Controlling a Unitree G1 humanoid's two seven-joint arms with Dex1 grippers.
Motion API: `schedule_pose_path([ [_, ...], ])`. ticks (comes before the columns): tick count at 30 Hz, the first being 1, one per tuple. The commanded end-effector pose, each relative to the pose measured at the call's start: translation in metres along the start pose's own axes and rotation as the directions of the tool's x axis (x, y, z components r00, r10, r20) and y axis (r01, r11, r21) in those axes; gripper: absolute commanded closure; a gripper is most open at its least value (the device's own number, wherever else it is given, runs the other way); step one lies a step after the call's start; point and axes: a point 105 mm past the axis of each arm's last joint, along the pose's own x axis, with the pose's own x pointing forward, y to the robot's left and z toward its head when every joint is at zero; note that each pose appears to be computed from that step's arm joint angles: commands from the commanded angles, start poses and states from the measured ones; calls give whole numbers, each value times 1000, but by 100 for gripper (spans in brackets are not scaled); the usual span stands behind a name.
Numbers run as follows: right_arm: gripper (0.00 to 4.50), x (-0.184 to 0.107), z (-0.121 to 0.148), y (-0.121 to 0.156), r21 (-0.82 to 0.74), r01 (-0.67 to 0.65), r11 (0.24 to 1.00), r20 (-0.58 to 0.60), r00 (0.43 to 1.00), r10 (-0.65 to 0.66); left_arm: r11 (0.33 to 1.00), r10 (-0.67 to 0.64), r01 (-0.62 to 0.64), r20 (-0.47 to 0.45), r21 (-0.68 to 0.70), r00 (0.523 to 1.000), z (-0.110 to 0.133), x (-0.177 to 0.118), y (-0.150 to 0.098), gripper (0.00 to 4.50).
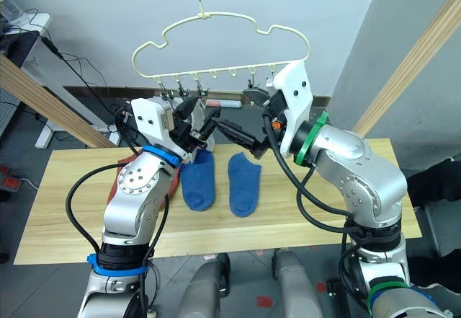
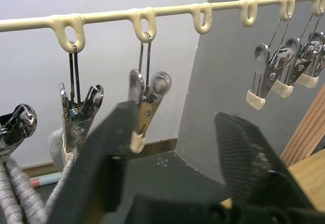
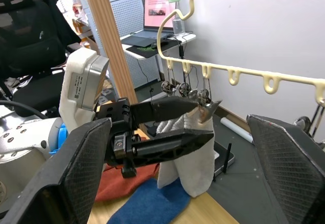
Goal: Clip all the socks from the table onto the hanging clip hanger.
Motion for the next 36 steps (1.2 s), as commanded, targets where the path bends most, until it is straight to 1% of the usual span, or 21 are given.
schedule_pose_path([
  [1, 0, -1, 13, 5, -23, -27, 999, 52, 998, 28, 1000, 23, -23, 34, 9, 999, 9, 2, 4, 230],
  [5, 0, 0, 13, 6, -28, -28, 999, 53, 998, 30, 999, 37, -37, 36, 16, 999, 10, 5, 8, 230],
  [13, 0, 0, 14, 5, -30, -27, 999, 54, 998, 28, 999, 45, -45, 36, 12, 998, 10, 4, 9, 230],
  [24, 0, 1, 18, 8, -32, -42, 999, 62, 997, 44, 994, 105, -106, 56, 19, 993, 12, 18, 16, 230],
  [36, 0, 1, 17, 8, -33, -41, 999, 56, 998, 43, 996, 87, -88, 91, 4, 992, 18, 26, 9, 230],
])
